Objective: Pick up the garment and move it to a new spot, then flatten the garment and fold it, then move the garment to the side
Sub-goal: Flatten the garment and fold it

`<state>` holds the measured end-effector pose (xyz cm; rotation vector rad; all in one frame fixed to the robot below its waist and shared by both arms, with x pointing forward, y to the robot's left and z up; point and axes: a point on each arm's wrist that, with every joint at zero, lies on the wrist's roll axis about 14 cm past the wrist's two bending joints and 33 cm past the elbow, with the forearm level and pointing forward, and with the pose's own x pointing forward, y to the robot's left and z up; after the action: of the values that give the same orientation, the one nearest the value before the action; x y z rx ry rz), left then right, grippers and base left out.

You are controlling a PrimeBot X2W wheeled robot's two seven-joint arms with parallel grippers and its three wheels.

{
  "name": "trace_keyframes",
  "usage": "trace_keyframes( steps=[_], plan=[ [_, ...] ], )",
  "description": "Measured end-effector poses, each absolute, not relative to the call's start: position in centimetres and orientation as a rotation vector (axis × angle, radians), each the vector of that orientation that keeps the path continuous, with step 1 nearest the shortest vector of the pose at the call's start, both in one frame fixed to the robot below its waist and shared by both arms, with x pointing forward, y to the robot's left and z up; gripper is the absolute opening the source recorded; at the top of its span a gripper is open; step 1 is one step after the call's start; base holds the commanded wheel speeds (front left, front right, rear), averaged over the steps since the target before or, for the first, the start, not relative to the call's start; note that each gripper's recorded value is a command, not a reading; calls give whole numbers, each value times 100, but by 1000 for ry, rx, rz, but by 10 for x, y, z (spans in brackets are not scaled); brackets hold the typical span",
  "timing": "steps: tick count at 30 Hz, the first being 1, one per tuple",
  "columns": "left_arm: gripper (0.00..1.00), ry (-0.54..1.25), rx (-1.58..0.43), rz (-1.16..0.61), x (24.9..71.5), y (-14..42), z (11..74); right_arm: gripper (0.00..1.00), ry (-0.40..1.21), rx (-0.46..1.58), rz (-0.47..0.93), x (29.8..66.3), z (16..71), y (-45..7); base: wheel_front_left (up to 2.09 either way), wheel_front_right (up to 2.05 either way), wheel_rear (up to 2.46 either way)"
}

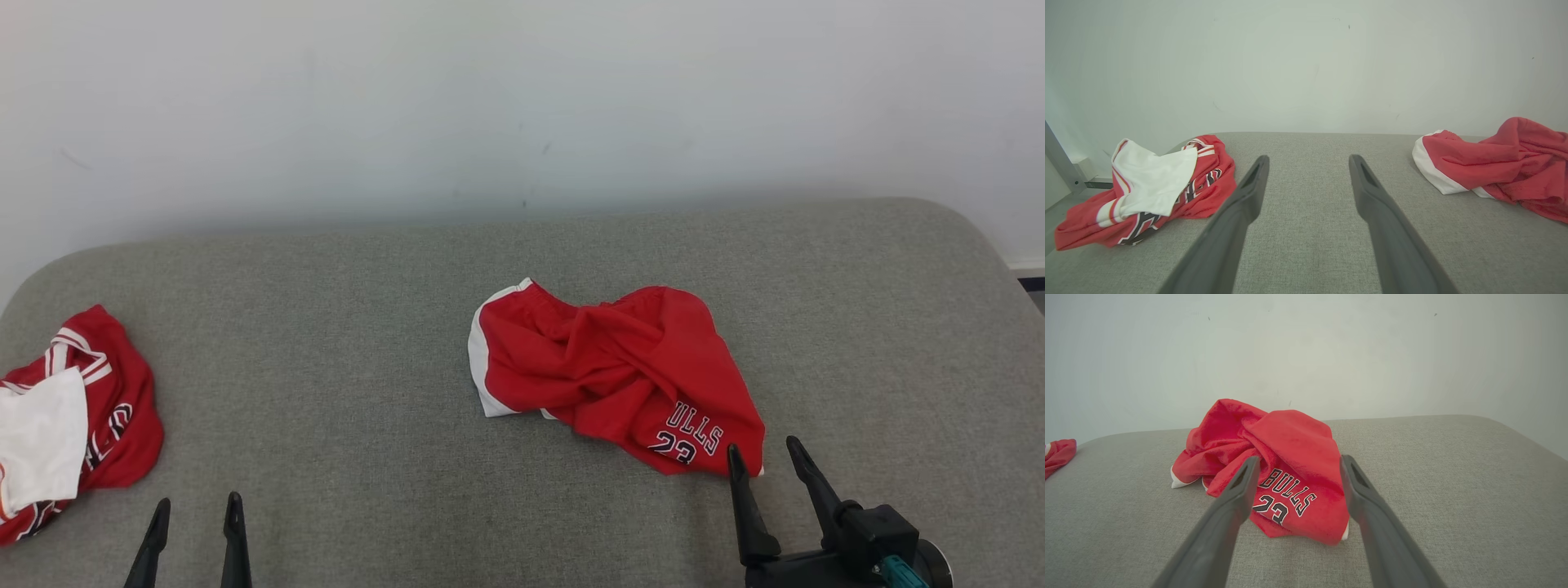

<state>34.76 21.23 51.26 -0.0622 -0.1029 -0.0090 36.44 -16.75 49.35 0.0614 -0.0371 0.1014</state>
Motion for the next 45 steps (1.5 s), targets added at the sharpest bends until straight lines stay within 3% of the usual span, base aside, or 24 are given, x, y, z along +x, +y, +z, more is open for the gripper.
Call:
trace_keyframes(
  steps=[35,45],
  plan=[
    [100,-103,-70,0,345,216,512,100,-21,54,117,365,489,-162,0,0,0],
    [100,-105,-85,20,344,217,512,100,-101,17,215,412,525,-131,0,0,0]
  ],
)
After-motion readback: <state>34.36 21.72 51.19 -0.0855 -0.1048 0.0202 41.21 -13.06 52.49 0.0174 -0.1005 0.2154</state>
